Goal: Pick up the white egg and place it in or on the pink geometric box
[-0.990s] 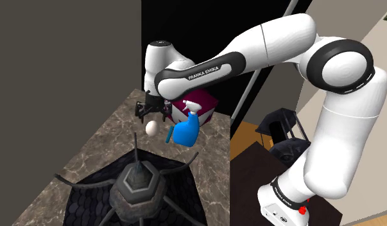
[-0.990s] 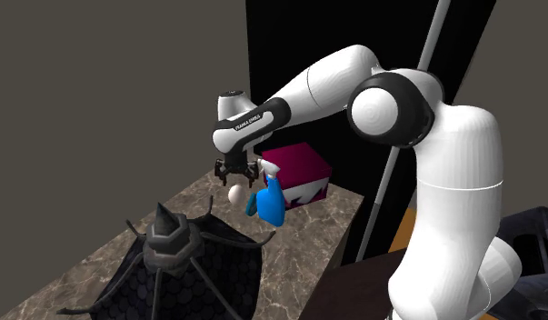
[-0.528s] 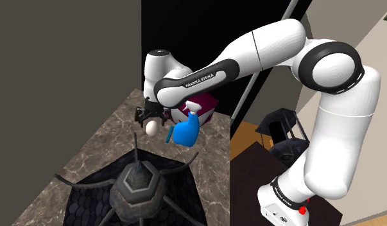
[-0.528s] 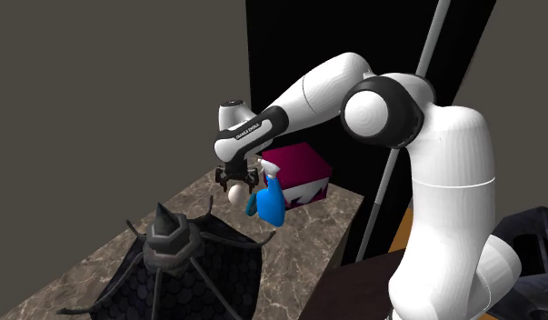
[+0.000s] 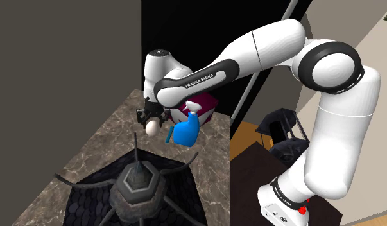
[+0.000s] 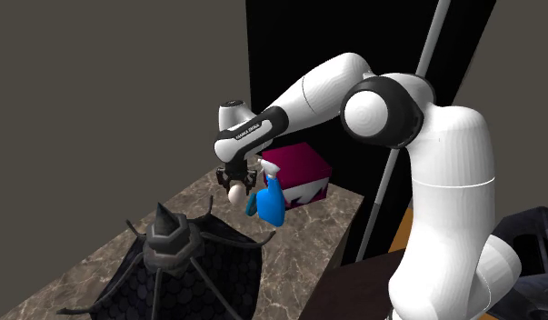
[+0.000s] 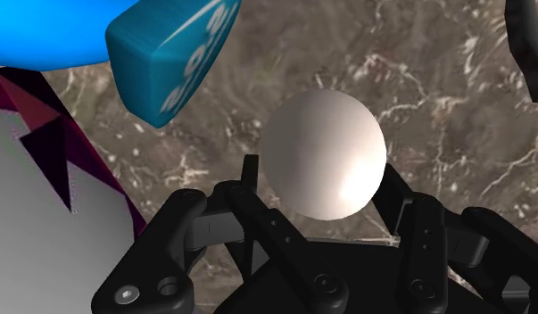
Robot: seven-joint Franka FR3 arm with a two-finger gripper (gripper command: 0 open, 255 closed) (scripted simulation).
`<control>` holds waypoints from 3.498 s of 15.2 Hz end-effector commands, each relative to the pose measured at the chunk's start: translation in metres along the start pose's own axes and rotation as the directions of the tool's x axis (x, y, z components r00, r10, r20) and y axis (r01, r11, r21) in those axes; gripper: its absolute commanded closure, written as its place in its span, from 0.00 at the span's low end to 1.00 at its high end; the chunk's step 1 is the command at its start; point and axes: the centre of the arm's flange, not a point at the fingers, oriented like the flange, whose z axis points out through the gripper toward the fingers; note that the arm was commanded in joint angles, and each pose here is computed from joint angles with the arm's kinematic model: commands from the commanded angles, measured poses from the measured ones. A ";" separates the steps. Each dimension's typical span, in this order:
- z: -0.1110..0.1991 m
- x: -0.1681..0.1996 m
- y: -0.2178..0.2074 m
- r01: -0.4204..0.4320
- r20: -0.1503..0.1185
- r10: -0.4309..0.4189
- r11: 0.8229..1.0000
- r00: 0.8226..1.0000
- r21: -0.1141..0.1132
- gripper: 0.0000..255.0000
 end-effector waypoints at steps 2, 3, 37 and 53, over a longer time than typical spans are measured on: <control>0.000 0.000 0.000 0.000 0.000 0.000 1.000 1.000 0.000 1.00; 0.000 0.000 0.000 0.000 0.000 0.000 1.000 1.000 0.000 1.00; -0.158 -0.005 -0.004 0.000 0.000 0.000 1.000 1.000 0.000 1.00; -0.225 0.015 0.042 0.000 0.000 0.000 1.000 1.000 0.000 1.00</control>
